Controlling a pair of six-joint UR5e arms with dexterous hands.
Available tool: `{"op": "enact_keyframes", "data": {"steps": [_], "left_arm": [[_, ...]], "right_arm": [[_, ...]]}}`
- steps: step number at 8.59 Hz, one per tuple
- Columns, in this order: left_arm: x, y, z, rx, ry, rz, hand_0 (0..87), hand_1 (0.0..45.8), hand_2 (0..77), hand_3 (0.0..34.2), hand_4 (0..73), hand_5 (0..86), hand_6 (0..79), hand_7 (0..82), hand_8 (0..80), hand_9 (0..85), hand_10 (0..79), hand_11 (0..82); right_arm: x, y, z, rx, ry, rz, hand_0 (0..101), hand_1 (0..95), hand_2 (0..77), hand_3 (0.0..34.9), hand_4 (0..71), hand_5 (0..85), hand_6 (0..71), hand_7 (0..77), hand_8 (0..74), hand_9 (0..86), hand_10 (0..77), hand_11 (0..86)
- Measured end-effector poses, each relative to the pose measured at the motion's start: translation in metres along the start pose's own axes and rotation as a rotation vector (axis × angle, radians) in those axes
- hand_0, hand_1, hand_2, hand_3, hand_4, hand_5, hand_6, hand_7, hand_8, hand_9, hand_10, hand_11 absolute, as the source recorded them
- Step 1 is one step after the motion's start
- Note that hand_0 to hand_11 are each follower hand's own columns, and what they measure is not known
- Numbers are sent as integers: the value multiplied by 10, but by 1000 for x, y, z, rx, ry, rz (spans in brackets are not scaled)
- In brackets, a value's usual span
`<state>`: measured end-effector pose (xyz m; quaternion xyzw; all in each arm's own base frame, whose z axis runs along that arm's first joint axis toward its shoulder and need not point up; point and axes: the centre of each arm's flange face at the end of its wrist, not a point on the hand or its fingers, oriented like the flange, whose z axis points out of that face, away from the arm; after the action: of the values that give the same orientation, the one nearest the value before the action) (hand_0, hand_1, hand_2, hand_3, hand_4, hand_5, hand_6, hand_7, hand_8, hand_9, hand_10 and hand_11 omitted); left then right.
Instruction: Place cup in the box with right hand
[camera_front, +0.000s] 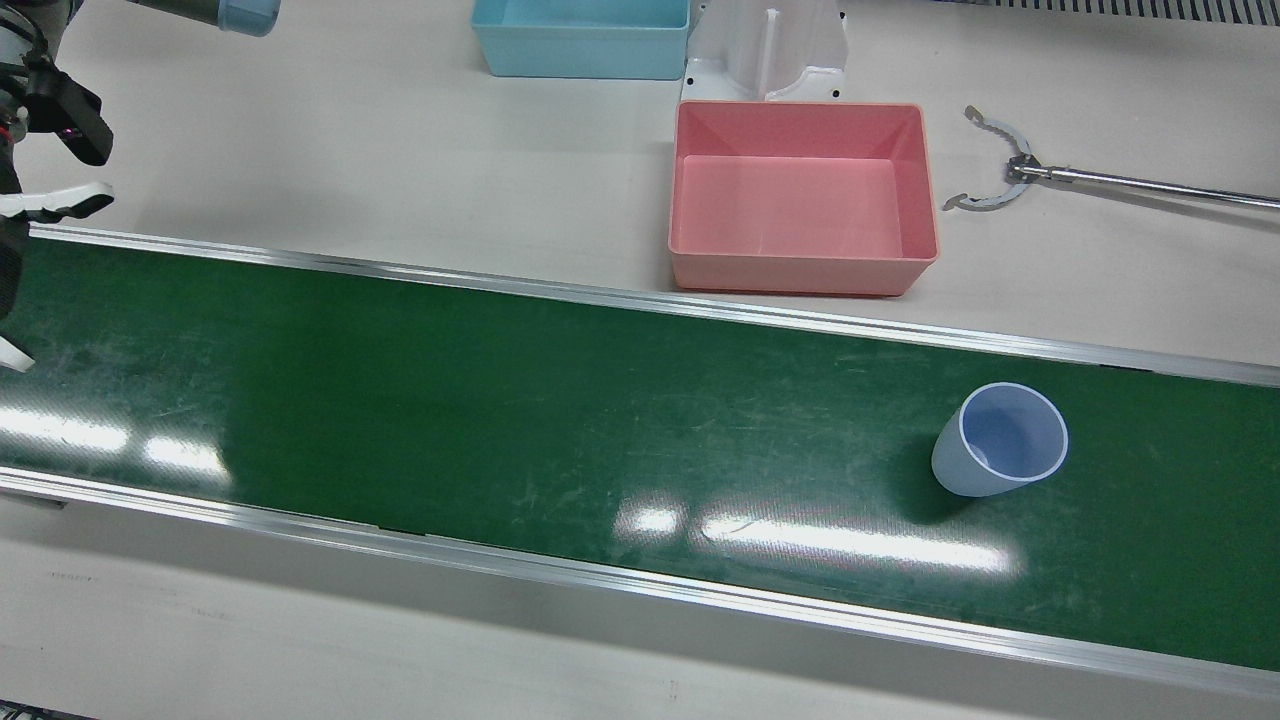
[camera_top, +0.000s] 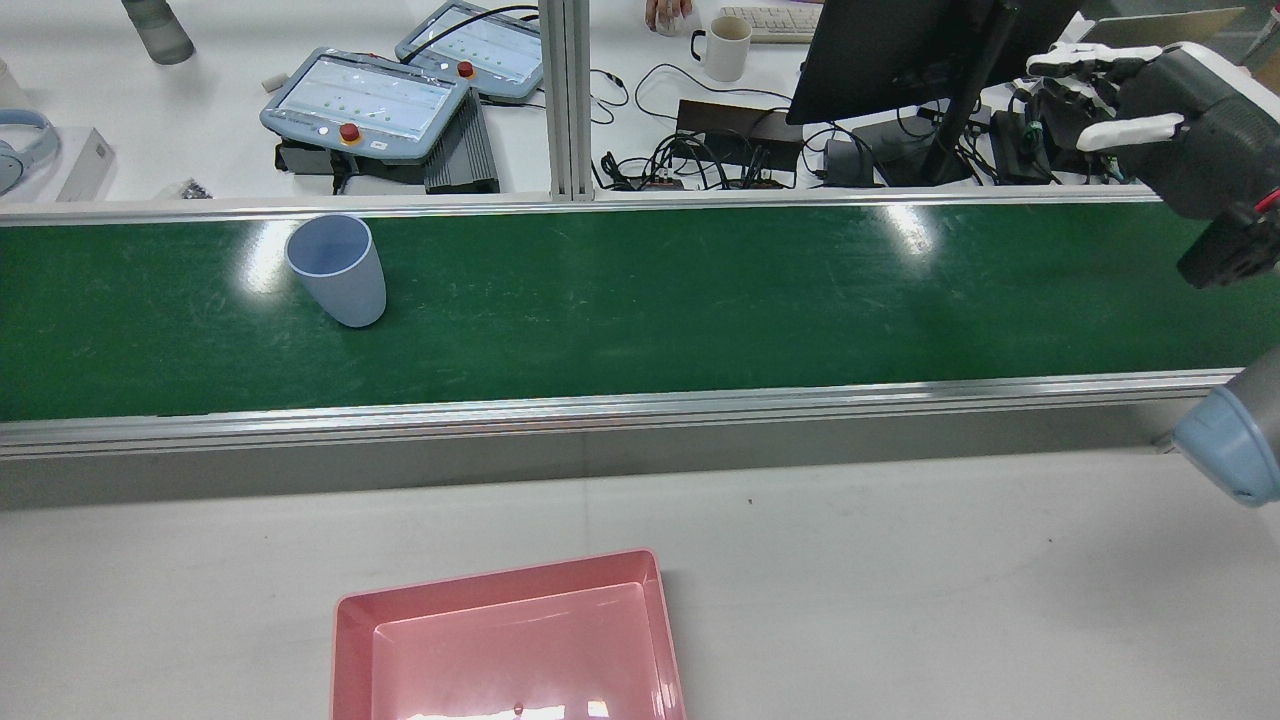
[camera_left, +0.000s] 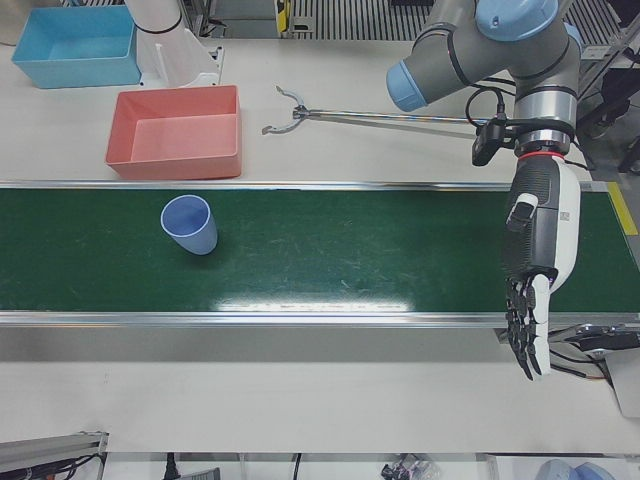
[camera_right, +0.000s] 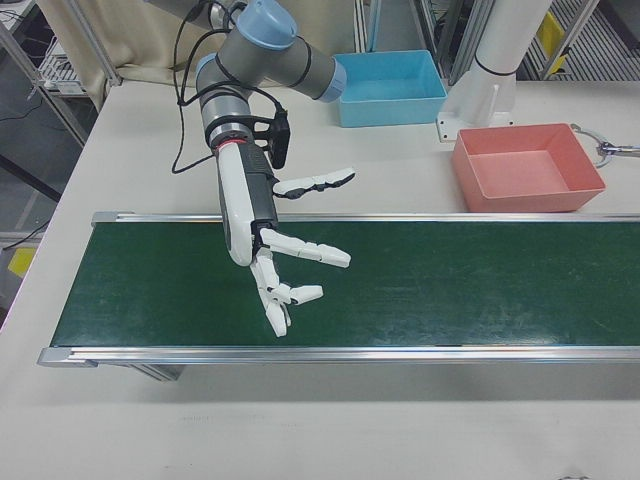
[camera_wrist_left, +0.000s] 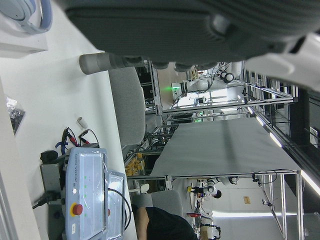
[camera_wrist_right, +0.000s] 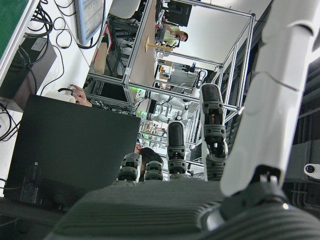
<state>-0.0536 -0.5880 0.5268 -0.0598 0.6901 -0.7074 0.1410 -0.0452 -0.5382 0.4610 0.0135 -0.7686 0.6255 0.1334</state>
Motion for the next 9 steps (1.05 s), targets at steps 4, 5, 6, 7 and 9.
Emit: {"op": "enact_keyframes", "data": {"steps": [4, 5, 6, 7, 9], "left_arm": [[0, 0, 0, 0, 0, 0, 0, 5, 5, 0, 0, 0, 0, 0, 0, 5, 0, 0], [0, 0, 0, 0, 0, 0, 0, 5, 5, 0, 0, 0, 0, 0, 0, 5, 0, 0], [0, 0, 0, 0, 0, 0, 0, 5, 5, 0, 0, 0, 0, 0, 0, 5, 0, 0], [0, 0, 0, 0, 0, 0, 0, 5, 5, 0, 0, 0, 0, 0, 0, 5, 0, 0], [0, 0, 0, 0, 0, 1, 0, 5, 5, 0, 0, 0, 0, 0, 0, 5, 0, 0]], "right_arm": [[0, 0, -2, 1, 0, 1, 563, 131, 5, 0, 355, 49, 98, 464, 11, 98, 65, 114], [0, 0, -2, 1, 0, 1, 563, 131, 5, 0, 355, 49, 98, 458, 11, 98, 65, 114], [0, 0, -1, 1, 0, 0, 563, 131, 5, 0, 355, 49, 98, 458, 11, 98, 65, 114], [0, 0, 0, 1, 1, 0, 563, 131, 5, 0, 355, 49, 98, 458, 11, 98, 65, 114], [1, 0, 0, 1, 1, 0, 564, 131, 5, 0, 355, 49, 98, 458, 11, 98, 65, 114]]}}
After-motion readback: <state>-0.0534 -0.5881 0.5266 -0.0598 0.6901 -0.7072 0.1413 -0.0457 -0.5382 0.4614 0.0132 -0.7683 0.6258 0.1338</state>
